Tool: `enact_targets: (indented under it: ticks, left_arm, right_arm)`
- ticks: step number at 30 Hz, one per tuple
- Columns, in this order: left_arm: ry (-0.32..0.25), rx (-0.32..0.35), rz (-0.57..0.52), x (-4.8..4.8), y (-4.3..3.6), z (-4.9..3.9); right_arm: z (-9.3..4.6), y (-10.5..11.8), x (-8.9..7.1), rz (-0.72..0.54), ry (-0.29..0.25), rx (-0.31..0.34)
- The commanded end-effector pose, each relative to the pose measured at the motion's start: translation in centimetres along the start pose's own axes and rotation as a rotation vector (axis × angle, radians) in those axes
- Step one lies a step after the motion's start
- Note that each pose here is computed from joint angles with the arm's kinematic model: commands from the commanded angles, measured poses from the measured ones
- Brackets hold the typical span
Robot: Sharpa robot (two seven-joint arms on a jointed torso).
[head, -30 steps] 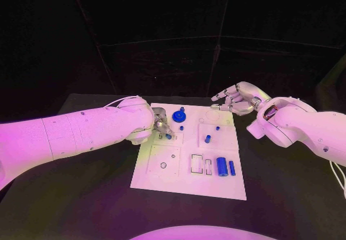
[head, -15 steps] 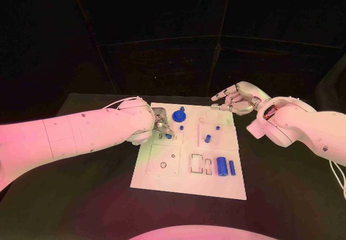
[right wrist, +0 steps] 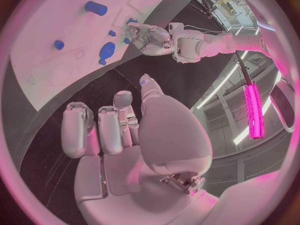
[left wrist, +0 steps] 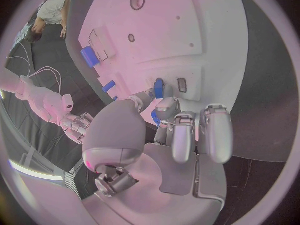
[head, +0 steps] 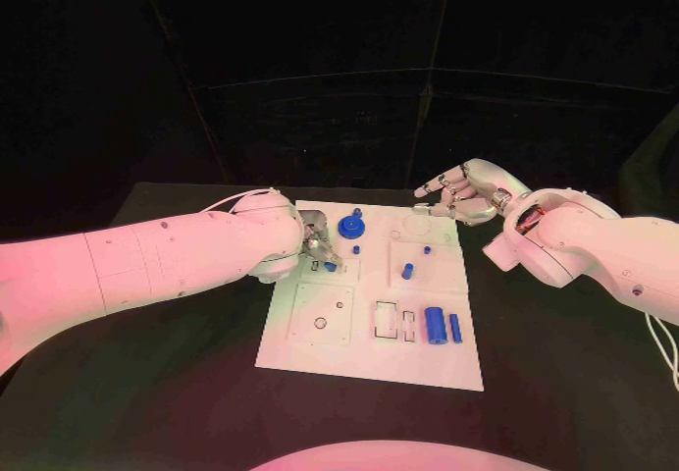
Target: Assemble the parts on the task board
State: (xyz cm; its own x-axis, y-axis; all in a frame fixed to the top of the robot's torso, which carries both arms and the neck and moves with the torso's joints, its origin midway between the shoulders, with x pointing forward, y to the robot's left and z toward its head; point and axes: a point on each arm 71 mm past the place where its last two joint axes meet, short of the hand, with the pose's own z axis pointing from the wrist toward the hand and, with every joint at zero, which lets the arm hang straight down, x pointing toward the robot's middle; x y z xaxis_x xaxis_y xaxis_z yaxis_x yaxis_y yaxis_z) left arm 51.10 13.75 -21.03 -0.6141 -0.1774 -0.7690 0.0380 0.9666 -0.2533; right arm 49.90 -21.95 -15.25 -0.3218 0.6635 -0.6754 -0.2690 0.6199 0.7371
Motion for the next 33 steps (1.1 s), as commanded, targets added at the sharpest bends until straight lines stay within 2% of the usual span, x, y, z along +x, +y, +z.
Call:
enact_targets:
  ticks: [1, 33]
  left_arm:
    - [0.026, -0.011, 0.033, 0.31, 0.06, 0.04]
    - [0.050, -0.022, 0.018, 0.32, 0.21, 0.37]
  right_arm:
    - [0.04, 0.16, 0.03, -0.002, 0.009, -0.008]
    - [0.06, 0.18, 0.09, -0.002, 0.011, -0.007]
